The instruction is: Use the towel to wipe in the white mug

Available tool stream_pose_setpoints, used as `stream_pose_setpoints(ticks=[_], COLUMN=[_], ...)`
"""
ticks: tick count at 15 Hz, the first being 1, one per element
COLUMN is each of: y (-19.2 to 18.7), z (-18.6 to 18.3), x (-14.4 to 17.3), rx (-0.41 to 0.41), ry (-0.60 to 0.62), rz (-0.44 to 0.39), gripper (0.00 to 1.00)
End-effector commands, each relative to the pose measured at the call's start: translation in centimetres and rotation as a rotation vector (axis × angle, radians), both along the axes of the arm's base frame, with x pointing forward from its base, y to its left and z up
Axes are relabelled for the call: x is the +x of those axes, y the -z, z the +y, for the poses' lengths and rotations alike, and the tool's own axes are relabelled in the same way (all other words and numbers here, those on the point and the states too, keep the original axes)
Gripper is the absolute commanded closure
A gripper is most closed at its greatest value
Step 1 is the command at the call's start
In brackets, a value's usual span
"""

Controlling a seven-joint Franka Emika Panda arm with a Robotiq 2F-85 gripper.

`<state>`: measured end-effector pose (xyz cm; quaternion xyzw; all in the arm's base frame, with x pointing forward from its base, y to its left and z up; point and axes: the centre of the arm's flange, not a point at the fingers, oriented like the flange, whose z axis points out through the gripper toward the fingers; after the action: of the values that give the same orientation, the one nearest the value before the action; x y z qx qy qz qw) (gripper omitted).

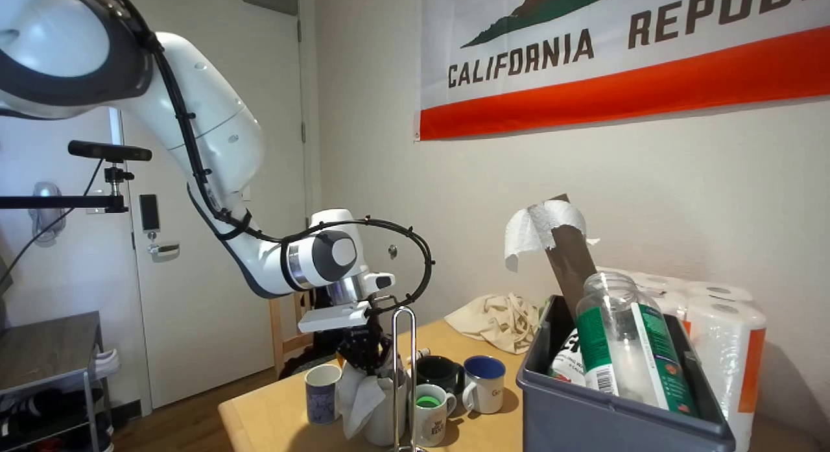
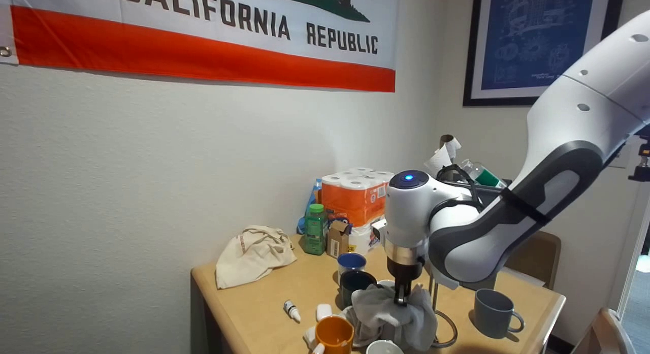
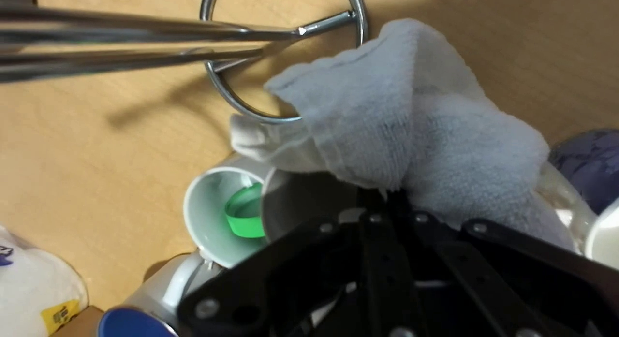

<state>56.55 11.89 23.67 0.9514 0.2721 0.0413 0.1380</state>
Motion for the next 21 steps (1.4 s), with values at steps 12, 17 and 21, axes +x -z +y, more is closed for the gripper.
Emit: stream_pose_setpoints(ticks=[12,17,21], y=[0.6,0.8,1.0], z=[2.6,2.1,1.5], x=[0.9,1.0,1.0], rx=[0.047,0.073,0.008], ry=[0.056,0.09,0.107], rz=[-0.143,0.0,0.076], gripper=[0.99,0.99,0.99])
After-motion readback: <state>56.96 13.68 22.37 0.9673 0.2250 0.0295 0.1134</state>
